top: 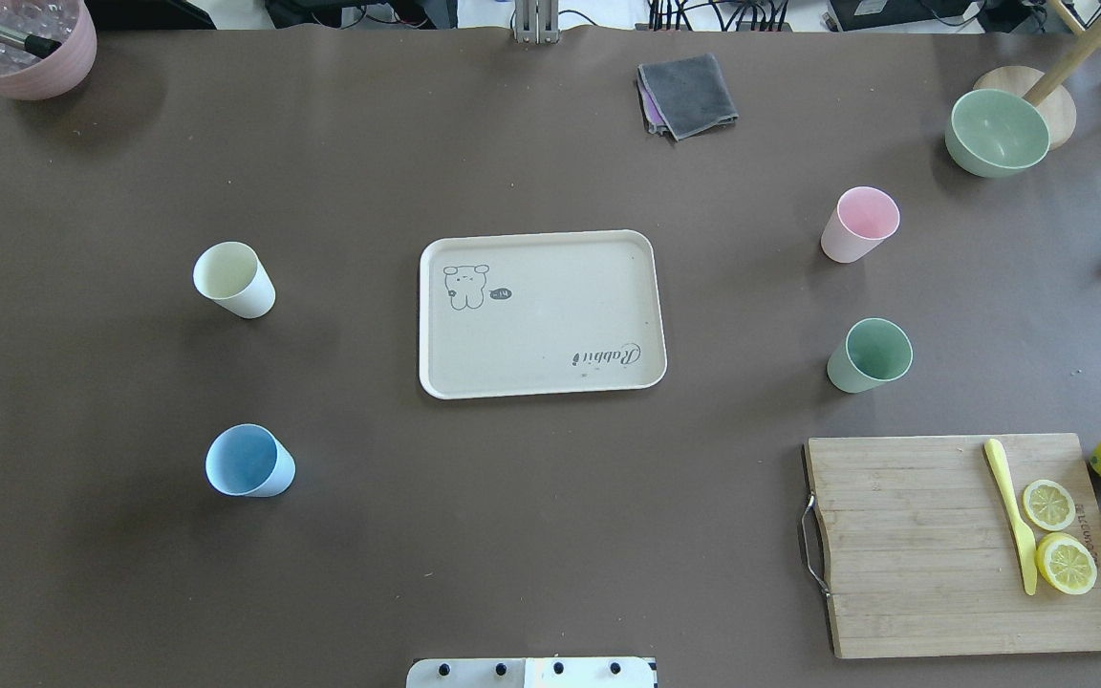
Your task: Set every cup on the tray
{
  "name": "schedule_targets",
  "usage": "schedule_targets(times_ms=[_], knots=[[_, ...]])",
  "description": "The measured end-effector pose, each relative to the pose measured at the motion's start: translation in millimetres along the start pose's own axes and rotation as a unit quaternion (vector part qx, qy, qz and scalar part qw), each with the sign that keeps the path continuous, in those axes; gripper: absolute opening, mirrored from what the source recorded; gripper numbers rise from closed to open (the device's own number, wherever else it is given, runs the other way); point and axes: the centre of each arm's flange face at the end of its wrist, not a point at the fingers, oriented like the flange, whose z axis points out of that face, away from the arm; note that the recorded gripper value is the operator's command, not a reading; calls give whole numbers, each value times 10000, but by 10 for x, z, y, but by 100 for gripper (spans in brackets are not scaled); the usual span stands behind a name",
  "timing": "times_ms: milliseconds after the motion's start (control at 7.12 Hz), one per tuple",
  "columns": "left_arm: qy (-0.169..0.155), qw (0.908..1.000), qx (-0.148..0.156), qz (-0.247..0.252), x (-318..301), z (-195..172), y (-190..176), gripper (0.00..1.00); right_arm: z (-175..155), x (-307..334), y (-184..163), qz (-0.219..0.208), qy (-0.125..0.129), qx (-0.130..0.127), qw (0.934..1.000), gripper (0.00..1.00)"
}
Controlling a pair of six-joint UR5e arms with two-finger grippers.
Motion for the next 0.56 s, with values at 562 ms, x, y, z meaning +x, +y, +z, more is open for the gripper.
schedule_targets(times_ms=[562], knots=[[-165,9987,261,405,208,-36,-80,98,-106,-109,-72,-104,-25,117,9999,100]])
